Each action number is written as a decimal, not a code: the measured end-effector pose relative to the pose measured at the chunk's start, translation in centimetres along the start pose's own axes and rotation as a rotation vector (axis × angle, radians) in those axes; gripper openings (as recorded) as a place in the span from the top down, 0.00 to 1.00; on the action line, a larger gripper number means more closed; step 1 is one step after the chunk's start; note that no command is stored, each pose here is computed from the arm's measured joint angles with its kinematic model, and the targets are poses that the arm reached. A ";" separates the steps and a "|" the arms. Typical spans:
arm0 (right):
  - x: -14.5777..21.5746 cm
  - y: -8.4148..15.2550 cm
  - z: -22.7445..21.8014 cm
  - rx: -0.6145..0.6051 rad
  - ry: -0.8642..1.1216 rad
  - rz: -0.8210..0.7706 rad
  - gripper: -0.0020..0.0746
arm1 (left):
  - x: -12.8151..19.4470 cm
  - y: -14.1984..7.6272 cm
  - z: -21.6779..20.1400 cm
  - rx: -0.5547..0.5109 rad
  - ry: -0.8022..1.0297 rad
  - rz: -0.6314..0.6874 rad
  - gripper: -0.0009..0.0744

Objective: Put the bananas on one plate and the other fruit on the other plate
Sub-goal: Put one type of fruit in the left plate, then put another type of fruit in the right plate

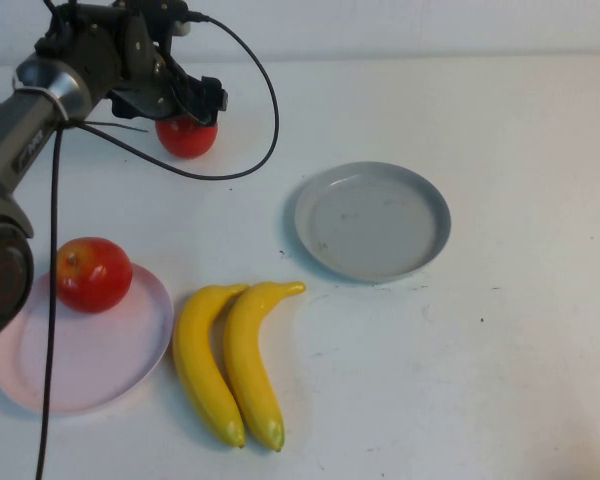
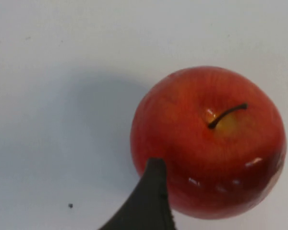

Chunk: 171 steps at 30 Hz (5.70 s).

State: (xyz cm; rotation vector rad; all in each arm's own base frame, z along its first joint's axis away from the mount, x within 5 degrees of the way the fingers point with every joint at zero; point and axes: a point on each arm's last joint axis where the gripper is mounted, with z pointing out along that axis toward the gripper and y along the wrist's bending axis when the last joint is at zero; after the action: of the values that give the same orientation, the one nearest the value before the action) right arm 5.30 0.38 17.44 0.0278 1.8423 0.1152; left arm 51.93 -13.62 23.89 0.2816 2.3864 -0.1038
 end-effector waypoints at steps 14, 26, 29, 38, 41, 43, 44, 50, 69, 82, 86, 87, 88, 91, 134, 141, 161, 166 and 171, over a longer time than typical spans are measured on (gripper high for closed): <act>0.0 0.0 0.0 0.000 0.000 0.000 1.00 | 1.1 1.1 2.3 -0.034 0.016 -0.002 0.11; 0.0 0.0 0.0 0.000 0.000 0.000 1.00 | 1.3 1.0 3.2 -0.021 -0.013 -0.016 0.11; 0.0 0.0 0.0 0.000 0.000 0.000 1.00 | 1.2 1.0 3.3 -0.020 -0.022 -0.017 0.11; 0.0 0.0 0.0 0.000 0.000 0.000 1.00 | 1.3 1.0 3.7 -0.019 -0.033 -0.016 0.24; 0.0 0.0 0.0 0.000 0.000 0.000 1.00 | 1.3 1.0 3.7 -0.019 -0.033 -0.016 0.24; 0.0 0.0 0.0 0.000 0.000 0.000 1.00 | 1.3 1.0 3.7 -0.019 -0.033 -0.016 0.24; 0.0 0.0 0.0 0.000 0.000 0.000 1.00 | 1.3 1.0 3.7 -0.019 -0.033 -0.016 0.24; 0.0 0.0 0.0 0.000 0.000 0.000 1.00 | 1.2 1.0 3.1 -0.021 -0.010 -0.017 0.24; 0.0 0.0 0.0 0.000 0.000 0.000 1.00 | -0.8 -4.3 -12.3 -0.055 0.094 0.152 0.24; 0.0 0.0 0.0 0.000 0.000 0.000 1.00 | 9.7 -3.7 -25.9 -0.050 0.203 0.155 0.24; 0.0 0.0 0.0 0.000 0.000 0.000 1.00 | 13.8 -2.6 -27.8 -0.070 0.260 0.123 0.24; 0.0 0.0 0.0 0.000 0.000 0.000 1.00 | 14.7 -2.4 -28.0 -0.072 0.271 0.116 0.24; 0.0 0.0 0.0 0.000 0.000 0.000 1.00 | 15.6 -2.3 -28.1 -0.075 0.285 0.112 0.24; 0.0 0.0 0.0 0.000 0.000 0.000 1.00 | 17.6 -2.0 -27.5 -0.088 0.339 0.089 0.24; 0.0 0.0 0.0 0.000 0.000 0.000 1.00 | 20.8 -0.2 -19.9 -0.117 0.287 0.040 0.10; 0.0 0.0 0.0 0.000 0.000 0.000 1.00 | 20.2 0.3 -26.5 -0.111 0.182 -0.025 0.10; 0.0 0.0 0.0 0.000 0.000 0.000 1.00 | 25.6 1.5 -38.7 -0.041 -0.127 -0.128 0.98; 0.0 0.0 0.0 0.000 0.000 0.000 1.00 | 25.8 1.7 -38.6 -0.052 -0.123 -0.129 0.99; 0.0 0.0 0.0 0.000 0.000 0.000 1.00 | 25.0 1.3 -37.7 -0.016 -0.338 -0.013 0.99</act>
State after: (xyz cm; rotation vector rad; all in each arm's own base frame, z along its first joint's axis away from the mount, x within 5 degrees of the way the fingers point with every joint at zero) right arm 5.30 0.38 17.44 0.0278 1.8423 0.1152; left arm 9.51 -2.29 34.89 0.2221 2.0532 -0.1274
